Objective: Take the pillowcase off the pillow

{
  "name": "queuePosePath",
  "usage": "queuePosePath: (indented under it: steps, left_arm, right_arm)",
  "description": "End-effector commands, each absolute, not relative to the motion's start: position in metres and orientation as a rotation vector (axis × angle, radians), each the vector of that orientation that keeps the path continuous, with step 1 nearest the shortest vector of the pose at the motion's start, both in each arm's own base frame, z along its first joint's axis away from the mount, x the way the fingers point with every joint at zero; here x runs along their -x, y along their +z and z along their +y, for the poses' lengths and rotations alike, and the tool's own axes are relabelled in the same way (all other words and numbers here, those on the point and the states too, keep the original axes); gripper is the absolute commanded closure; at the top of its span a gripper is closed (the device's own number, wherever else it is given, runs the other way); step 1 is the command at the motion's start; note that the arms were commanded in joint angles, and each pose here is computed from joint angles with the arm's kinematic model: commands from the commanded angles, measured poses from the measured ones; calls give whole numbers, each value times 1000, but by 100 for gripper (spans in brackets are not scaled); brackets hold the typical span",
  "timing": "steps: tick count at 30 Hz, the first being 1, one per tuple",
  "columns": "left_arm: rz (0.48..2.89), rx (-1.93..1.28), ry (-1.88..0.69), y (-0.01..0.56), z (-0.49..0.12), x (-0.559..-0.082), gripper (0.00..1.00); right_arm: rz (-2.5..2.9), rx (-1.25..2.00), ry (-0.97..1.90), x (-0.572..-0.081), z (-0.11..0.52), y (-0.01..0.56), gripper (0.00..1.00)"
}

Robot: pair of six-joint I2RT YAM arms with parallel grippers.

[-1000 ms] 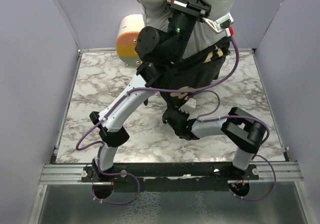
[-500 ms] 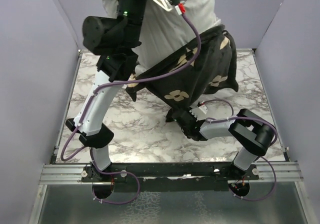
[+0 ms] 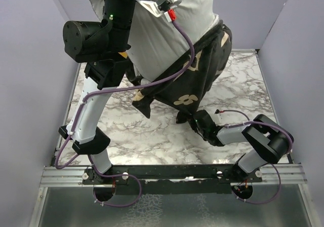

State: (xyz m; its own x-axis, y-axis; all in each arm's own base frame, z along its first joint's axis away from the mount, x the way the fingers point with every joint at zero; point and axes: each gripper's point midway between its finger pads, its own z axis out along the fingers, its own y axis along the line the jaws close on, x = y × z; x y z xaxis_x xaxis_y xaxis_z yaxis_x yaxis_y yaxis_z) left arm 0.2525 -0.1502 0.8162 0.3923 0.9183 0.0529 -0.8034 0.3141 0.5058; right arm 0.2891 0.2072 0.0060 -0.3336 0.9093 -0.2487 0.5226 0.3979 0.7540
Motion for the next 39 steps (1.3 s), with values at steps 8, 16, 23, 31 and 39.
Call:
queuePosePath:
  steps: [8, 16, 23, 31, 39]
  left_arm:
    - [116, -119, 1197, 863, -39, -122, 100]
    - [385, -313, 1013, 792, -89, -222, 100]
    - [447, -230, 913, 797, -98, -249, 100]
    - [382, -235, 925, 809, -101, -239, 100]
    - [330, -219, 943, 824, -87, -214, 100]
  right_arm:
    - [2320, -1035, 320, -226, 149, -66, 99]
    - [2091, 57, 895, -262, 262, 66, 27]
    - [1967, 523, 998, -228, 280, 110, 14]
    - [1904, 439, 812, -259, 254, 138, 7]
    - [1992, 326, 758, -352, 234, 130, 7]
